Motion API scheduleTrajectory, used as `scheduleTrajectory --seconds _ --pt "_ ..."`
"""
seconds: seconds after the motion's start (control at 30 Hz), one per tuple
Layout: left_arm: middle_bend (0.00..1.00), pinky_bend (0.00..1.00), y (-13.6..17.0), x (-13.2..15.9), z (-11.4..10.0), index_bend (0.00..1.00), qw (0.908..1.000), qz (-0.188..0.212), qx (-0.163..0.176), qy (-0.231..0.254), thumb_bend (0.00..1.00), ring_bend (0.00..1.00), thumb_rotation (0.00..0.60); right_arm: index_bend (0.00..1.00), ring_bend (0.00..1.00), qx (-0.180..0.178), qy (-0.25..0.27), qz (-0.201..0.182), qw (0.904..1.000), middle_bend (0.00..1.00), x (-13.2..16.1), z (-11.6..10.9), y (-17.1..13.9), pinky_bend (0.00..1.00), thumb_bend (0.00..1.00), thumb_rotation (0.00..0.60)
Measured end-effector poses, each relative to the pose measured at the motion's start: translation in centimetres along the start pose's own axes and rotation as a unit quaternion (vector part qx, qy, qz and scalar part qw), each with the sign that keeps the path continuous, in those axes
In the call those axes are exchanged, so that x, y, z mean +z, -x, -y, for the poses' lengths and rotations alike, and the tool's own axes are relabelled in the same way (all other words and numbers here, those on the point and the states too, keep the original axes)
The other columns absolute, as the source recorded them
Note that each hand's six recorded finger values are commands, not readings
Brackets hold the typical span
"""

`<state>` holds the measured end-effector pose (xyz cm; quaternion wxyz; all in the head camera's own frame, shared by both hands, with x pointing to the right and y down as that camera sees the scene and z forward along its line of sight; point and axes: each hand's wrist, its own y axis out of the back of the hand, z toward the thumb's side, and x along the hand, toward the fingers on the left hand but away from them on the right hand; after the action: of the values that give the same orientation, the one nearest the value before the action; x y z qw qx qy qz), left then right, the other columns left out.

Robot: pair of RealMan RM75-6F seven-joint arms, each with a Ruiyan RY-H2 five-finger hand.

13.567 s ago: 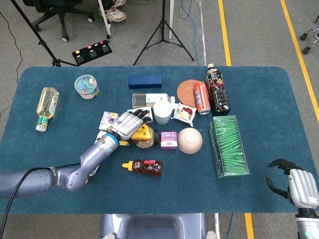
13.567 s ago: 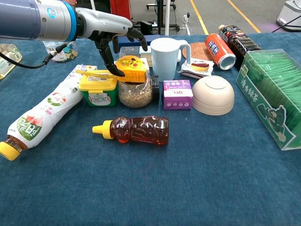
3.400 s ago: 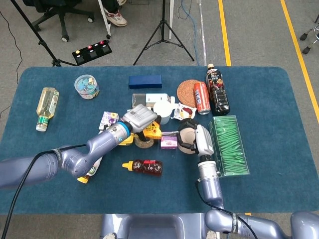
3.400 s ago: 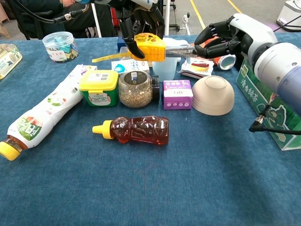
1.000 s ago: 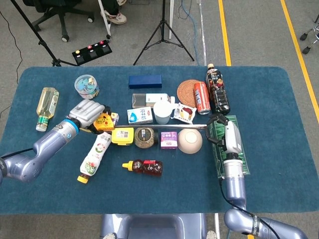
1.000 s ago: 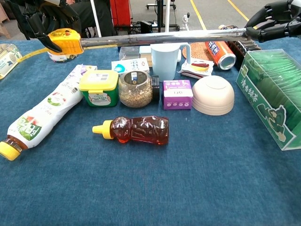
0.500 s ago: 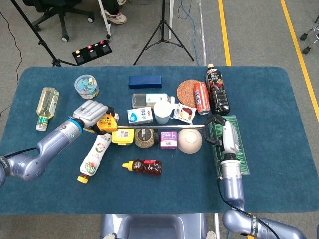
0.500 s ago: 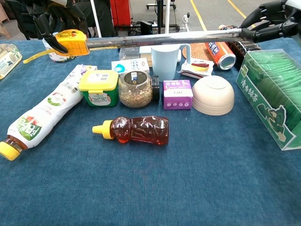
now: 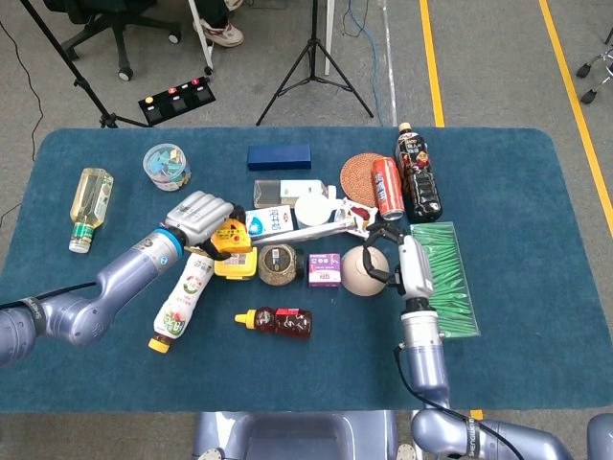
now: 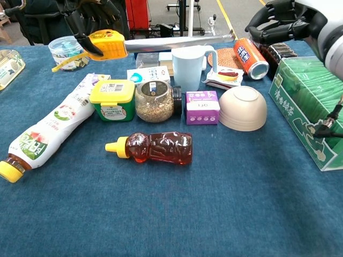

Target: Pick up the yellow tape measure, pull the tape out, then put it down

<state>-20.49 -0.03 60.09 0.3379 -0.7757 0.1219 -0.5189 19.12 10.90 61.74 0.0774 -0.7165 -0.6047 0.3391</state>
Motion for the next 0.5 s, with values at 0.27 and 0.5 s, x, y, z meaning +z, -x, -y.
scheduleTrajectory --seconds 0.27,0.5 --pt "0.49 0.49 -1.1 2.4 -0.6 0.61 0.9998 0.017 0.007 0.001 0.30 0.47 0.600 0.61 0.30 0.021 0.005 -0.014 0.9997 0.35 1.4 2.0 -0.2 0.28 0.92 0.600" --pt "0.49 0.49 -1.5 4.1 -0.6 0.61 0.9996 0.026 0.004 -0.007 0.30 0.47 0.600 0.55 0.26 0.026 0.003 -0.023 0.9994 0.31 2.0 2.2 0.1 0.25 0.79 0.600"
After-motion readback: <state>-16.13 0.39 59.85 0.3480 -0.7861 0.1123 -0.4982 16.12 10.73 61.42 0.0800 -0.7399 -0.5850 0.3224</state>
